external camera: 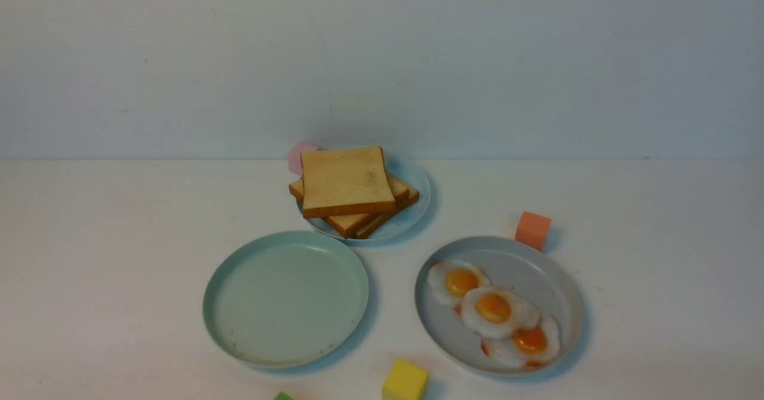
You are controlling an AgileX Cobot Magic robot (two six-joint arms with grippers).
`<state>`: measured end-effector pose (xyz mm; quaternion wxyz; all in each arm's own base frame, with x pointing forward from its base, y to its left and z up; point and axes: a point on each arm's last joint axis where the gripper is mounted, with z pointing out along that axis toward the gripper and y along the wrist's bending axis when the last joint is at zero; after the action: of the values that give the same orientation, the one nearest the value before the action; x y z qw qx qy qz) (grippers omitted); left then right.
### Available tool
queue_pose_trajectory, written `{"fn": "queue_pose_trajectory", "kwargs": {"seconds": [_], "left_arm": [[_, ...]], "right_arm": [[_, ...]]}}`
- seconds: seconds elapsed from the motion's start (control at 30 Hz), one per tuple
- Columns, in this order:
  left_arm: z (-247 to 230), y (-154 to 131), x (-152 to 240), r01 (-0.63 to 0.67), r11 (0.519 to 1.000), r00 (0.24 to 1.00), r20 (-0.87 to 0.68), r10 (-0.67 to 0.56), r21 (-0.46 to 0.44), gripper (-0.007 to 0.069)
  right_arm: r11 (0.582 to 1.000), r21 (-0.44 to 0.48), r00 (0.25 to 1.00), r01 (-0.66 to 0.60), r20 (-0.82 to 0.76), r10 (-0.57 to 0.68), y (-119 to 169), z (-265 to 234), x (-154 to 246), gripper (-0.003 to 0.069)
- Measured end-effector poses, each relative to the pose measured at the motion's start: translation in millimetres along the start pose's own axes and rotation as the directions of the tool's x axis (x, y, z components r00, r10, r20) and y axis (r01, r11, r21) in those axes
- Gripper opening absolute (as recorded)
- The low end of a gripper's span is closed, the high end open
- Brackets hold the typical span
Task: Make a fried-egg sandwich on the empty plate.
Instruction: Use the left arm to grab a slice of bread
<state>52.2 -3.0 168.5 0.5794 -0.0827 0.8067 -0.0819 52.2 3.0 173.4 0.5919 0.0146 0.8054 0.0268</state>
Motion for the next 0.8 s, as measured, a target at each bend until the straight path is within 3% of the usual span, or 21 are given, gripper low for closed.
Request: {"fn": "queue_pose_trajectory", "kwargs": {"seconds": [0.8], "left_arm": [[0.0, -0.1, -1.3, -0.004, 1.000, 1.000, 0.014, 0.004, 0.001, 0.0239]], "right_arm": [[1.000, 0.000, 1.000, 0.000, 0.000, 0.000, 0.0, 0.0, 0.0, 0.0242]]}}
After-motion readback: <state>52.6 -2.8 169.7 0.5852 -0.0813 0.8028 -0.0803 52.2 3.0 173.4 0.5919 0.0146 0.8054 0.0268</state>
